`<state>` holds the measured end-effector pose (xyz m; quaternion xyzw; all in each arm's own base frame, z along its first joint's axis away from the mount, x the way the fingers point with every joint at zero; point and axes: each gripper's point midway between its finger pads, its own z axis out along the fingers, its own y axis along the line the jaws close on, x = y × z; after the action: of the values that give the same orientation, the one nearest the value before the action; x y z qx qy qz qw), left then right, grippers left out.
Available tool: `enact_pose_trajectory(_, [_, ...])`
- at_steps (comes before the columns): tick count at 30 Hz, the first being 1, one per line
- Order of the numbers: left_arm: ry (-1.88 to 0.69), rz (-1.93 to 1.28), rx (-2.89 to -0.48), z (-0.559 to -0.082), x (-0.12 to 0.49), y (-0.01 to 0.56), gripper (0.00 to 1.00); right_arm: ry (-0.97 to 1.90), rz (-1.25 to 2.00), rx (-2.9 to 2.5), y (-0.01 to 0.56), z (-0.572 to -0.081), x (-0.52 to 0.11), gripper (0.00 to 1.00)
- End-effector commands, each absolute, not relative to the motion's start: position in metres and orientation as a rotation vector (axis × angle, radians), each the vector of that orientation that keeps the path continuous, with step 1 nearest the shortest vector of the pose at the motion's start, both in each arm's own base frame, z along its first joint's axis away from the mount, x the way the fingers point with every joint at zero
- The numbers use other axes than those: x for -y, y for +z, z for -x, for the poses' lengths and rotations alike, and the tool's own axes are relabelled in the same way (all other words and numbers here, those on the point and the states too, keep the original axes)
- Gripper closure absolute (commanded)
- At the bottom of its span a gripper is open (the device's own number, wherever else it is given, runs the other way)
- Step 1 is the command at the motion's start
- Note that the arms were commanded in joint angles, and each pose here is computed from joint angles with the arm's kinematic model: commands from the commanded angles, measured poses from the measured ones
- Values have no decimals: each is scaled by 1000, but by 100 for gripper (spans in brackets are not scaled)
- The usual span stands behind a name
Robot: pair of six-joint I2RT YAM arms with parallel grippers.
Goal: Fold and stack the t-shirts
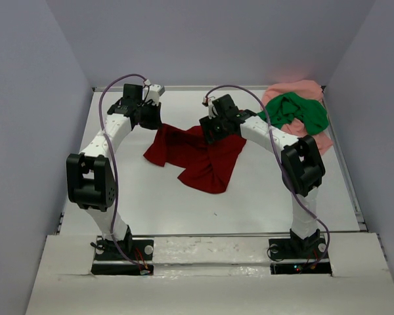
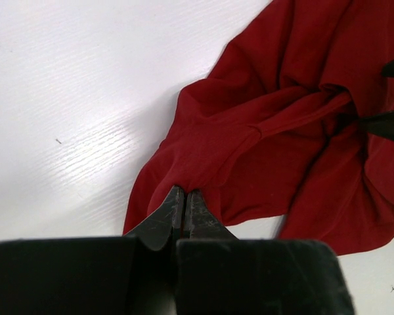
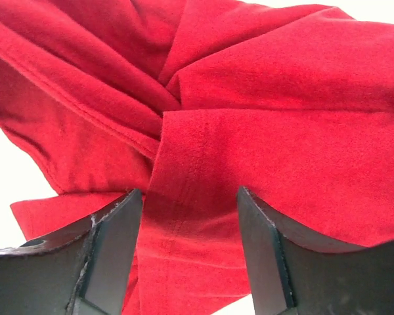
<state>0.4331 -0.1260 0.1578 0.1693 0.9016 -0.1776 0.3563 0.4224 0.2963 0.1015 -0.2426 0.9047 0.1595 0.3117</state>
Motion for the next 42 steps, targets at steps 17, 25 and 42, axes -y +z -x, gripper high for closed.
enact_pose_trajectory(17, [-462, -431, -2236, -431, 125, 194, 100, 403, 646, -2419, 84, -425, -294, 100])
enact_pose_trajectory(25, [-338, -351, -2163, -452, 96, 217, 100, 332, 624, -2168, 179, -453, -285, 100])
enact_pose_trajectory(42, [-76, -56, -1845, -511, -2, 367, 100, 196, 181, -1785, 397, -525, -110, 100])
